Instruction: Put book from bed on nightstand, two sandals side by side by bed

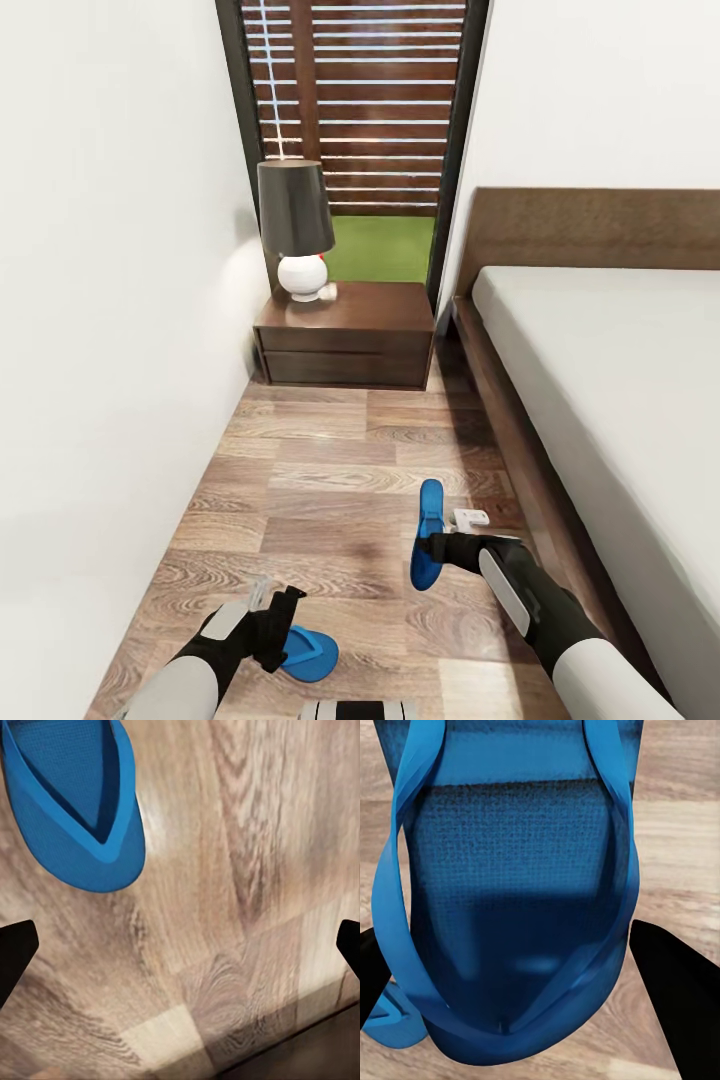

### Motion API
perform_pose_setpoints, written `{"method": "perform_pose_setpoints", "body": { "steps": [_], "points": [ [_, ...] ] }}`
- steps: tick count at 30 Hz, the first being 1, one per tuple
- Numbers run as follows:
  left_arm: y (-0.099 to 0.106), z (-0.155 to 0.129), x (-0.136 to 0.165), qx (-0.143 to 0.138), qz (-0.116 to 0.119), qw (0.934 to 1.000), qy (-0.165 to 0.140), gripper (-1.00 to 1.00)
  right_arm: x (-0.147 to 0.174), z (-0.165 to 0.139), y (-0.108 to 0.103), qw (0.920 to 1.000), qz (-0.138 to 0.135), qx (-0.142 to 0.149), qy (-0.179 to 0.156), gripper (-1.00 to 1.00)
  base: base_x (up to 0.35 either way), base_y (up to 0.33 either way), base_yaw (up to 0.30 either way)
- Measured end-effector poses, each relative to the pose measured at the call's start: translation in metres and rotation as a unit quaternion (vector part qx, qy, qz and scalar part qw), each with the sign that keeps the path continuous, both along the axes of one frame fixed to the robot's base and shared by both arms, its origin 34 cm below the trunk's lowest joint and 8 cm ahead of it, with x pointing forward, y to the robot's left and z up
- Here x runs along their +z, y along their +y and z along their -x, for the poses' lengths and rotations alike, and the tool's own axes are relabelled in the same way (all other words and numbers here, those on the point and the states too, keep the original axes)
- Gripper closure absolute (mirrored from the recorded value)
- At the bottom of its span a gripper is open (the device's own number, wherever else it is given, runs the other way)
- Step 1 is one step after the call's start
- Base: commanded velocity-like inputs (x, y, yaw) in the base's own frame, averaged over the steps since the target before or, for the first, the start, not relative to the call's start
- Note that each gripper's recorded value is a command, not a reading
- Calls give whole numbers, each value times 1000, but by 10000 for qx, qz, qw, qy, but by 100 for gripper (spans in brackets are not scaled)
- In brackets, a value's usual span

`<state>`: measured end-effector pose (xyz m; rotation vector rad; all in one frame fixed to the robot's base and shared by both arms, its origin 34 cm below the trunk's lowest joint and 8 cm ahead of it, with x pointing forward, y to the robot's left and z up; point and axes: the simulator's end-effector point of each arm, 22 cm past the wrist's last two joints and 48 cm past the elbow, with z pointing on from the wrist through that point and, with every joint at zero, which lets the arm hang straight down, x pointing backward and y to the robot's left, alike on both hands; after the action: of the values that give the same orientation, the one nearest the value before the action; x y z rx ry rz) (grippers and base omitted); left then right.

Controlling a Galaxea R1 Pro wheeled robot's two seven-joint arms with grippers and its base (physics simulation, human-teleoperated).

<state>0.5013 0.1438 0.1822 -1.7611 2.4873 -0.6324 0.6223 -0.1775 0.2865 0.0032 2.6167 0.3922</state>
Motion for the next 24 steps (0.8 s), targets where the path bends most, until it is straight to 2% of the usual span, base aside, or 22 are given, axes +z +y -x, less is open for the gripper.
{"method": "perform_pose_setpoints", "body": {
  "steps": [15,16,19,21,23,24],
  "points": [
    [0,18,-23,-9,8,9996,269,-100,-29,11,-5,9997,-12,-31,256,100,0,0,0],
    [0,19,-25,-11,6,9996,290,-100,-26,7,-4,9998,-31,-27,201,100,0,0,0],
    [0,24,-30,-11,5,9994,351,-100,-3,-15,5,9998,-133,22,-166,100,0,0,0],
    [0,27,-33,-12,5,9992,392,-100,38,-45,17,9968,-251,96,-748,100,0,0,0],
    [0,29,-37,-11,2,9991,430,-100,79,-68,28,9906,-381,145,-1303,100,0,0,0],
    [0,31,-39,-12,3,9990,452,-100,86,-72,30,9891,-401,151,-1409,100,0,0,0]
  ]
}}
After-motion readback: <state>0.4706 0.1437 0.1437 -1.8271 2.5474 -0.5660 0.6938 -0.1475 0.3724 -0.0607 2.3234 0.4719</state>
